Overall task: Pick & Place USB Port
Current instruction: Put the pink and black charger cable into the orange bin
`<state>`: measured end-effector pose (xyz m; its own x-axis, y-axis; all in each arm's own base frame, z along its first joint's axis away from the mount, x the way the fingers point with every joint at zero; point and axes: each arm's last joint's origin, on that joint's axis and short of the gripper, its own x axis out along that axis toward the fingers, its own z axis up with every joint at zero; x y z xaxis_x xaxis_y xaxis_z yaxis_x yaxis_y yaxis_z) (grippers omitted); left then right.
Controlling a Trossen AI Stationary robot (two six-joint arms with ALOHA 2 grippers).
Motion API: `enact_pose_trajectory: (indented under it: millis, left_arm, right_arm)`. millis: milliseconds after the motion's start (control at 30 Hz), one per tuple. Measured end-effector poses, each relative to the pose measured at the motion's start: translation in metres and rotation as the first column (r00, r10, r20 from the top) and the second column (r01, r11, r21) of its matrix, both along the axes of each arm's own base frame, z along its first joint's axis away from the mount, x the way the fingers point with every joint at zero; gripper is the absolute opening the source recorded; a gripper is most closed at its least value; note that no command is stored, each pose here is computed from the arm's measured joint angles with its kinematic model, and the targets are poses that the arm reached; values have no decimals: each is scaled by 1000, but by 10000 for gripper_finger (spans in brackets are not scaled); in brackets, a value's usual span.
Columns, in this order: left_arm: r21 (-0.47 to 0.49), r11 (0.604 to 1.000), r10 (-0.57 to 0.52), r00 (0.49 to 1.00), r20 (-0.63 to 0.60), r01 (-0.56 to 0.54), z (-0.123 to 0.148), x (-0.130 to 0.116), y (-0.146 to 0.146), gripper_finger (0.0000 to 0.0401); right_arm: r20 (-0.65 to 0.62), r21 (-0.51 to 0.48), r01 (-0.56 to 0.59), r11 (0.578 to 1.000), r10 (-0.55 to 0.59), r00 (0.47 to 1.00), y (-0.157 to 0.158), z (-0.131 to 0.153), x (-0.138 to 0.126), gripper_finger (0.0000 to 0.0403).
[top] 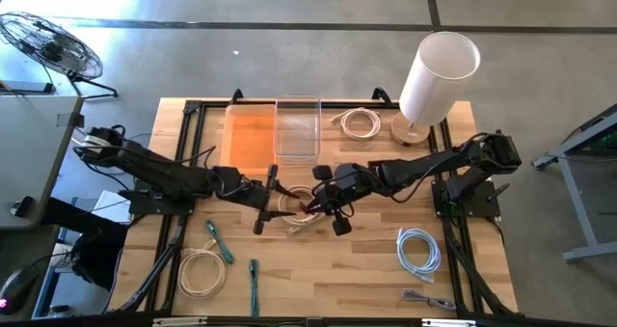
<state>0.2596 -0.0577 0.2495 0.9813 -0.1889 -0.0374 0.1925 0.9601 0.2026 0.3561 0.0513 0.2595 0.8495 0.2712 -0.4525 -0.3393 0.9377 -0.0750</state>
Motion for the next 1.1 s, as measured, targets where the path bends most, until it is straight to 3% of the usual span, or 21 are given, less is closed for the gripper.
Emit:
enact_pose_trajectory:
  millis: [500,633,800,967,1100]
  left_arm:
    - [62,998,19,1000,14,-20,6,24,-5,188]
    - [91,994,53,999,1,-53,4,24,-4,141]
    - [114,992,49,999,-13,-47,2,24,-4,20]
    - [132,986,106,994,-32,-100,0,24,-2,17]
    - [160,980,130,990,-52,-120,-2,23,-1,11]
  right_arm:
    - [-23,-11,38,999,-38,999,-4,-2,-1,11]
    - [-33,-13,39,999,-39,999,-4,-3,-1,11]
    - [-44,-16,40,999,-41,998,-4,-4,-2,11]
    - [-49,-42,80,996,-82,995,-5,-5,-2,29]
    - [-49,-75,125,989,-129,990,-3,-5,-2,79]
